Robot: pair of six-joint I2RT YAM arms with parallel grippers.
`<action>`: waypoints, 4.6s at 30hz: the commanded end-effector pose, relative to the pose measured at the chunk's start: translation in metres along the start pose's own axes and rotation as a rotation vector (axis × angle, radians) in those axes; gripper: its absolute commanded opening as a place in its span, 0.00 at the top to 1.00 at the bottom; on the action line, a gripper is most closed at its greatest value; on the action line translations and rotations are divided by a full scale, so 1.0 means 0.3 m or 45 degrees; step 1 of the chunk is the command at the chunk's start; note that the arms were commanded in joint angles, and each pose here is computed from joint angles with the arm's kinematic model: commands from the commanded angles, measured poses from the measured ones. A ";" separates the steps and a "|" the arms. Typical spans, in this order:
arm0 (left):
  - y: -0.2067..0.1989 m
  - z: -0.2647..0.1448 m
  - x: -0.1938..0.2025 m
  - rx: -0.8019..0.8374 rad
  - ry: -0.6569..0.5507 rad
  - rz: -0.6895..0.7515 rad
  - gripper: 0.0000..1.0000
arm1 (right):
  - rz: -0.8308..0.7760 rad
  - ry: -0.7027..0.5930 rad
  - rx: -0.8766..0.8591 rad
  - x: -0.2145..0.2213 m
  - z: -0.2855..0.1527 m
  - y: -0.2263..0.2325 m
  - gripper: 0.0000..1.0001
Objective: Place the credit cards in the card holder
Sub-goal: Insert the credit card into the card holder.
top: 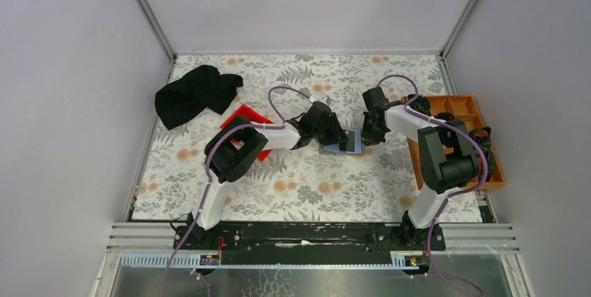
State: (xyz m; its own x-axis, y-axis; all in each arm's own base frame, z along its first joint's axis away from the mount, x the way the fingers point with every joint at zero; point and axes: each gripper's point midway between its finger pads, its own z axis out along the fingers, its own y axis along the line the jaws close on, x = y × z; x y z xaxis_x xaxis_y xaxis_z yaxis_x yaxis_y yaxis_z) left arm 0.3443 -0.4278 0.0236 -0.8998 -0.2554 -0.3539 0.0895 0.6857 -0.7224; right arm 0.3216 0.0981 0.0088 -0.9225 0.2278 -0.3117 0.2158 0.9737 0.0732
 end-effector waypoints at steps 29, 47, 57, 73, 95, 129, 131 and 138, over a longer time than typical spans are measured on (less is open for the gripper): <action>0.190 -0.005 0.251 -0.427 0.306 0.364 0.48 | -0.086 0.044 -0.131 0.013 0.012 0.170 0.86; 0.193 -0.033 0.263 -0.497 0.322 0.446 0.38 | -0.075 0.024 -0.164 0.018 0.008 0.185 0.85; 0.175 -0.087 0.174 -0.570 0.187 0.495 0.33 | -0.059 0.024 -0.166 0.019 0.014 0.185 0.86; 0.102 -0.115 0.076 -0.548 0.030 0.524 0.32 | -0.066 0.029 -0.184 0.021 0.017 0.194 0.86; -0.012 -0.154 0.045 -0.240 0.037 0.448 0.26 | -0.075 0.016 -0.197 0.004 0.010 0.206 0.86; -0.035 -0.160 0.095 -0.133 0.134 0.412 0.30 | -0.073 0.024 -0.235 0.020 0.018 0.219 0.86; -0.044 -0.153 0.108 -0.126 0.145 0.412 0.30 | -0.073 0.025 -0.236 0.023 0.019 0.220 0.86; -0.075 -0.138 0.123 -0.102 0.152 0.413 0.30 | -0.075 0.027 -0.228 0.031 0.019 0.215 0.86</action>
State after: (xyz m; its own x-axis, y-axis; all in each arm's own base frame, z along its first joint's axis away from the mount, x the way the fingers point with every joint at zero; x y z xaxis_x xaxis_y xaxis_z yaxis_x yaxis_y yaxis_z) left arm 0.2852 -0.4036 0.0366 -0.8905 0.0749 -0.4487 0.3162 0.8110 -0.4923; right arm 0.3368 0.1573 0.0103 -0.9308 0.1754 -0.3208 0.1080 0.9702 0.2170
